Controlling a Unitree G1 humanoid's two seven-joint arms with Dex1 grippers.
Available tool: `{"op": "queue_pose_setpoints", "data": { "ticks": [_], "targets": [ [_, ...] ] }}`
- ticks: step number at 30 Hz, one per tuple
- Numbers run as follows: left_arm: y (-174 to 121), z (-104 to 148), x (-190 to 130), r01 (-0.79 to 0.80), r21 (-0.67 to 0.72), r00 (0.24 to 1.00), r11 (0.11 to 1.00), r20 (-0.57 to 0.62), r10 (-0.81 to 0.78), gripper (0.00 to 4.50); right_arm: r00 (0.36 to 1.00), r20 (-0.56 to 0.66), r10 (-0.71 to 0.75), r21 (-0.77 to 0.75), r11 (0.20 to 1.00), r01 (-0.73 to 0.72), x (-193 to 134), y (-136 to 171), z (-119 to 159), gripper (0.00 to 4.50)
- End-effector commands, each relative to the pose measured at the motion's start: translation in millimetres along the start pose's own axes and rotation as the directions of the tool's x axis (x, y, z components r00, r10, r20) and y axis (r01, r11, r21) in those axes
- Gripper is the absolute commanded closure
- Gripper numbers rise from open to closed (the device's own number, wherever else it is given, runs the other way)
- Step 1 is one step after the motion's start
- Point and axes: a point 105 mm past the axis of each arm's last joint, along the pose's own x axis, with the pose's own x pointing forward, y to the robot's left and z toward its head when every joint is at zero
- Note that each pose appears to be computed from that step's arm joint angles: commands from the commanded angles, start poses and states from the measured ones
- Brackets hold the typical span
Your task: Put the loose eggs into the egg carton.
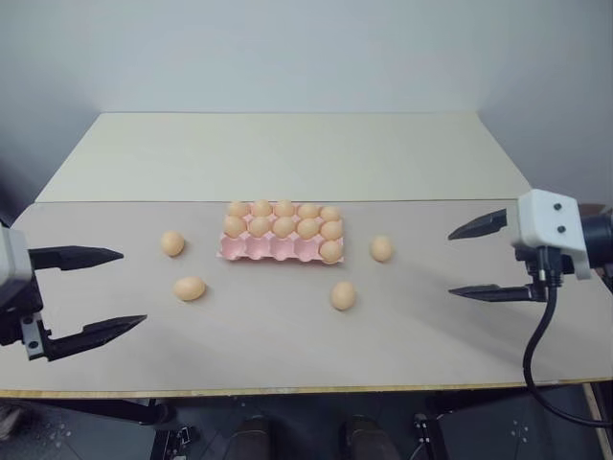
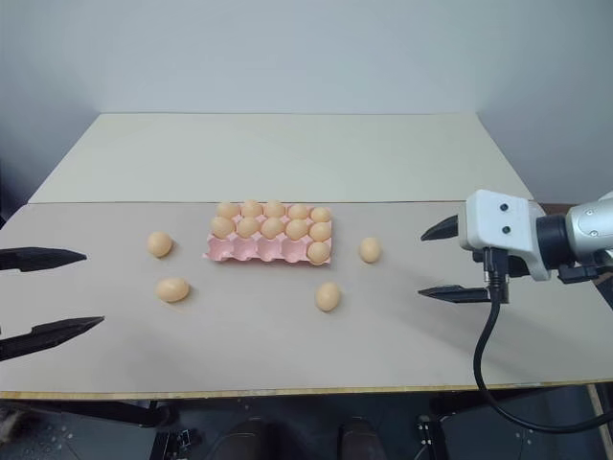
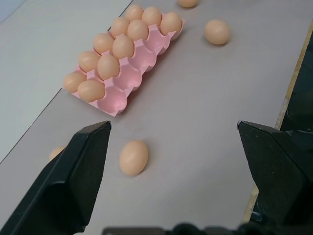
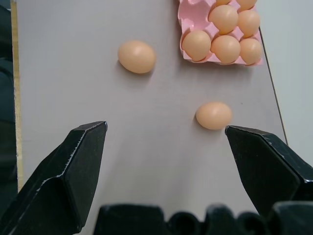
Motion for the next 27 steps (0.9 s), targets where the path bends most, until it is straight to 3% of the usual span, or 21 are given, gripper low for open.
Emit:
{"op": "queue_pose_setpoints", "data": {
  "ticks": [1, 21, 27],
  "targets": [
    [3, 5, -6, -0.041, 0.019, 0.999, 0.999, 0.002, 0.041, 0.01, 1.0, 0.007, -0.023, -0.047, 0.999, 0.023, -6, -4, 7, 0.0],
    [5, 4, 3, -0.035, 0.035, 0.999, 0.999, 0.042, 0.034, 0.01, 0.996, -0.007, -0.089, -0.022, 0.996, 0.089, -7, -18, 2, 0.0],
    [7, 1, 13, 0.001, 0.031, 0.999, 1.0, 0.05, -0.002, 0.01, 0.979, 0.024, -0.202, 0.031, 0.979, 0.202, 16, -40, -8, 0.0]
  ]
}}
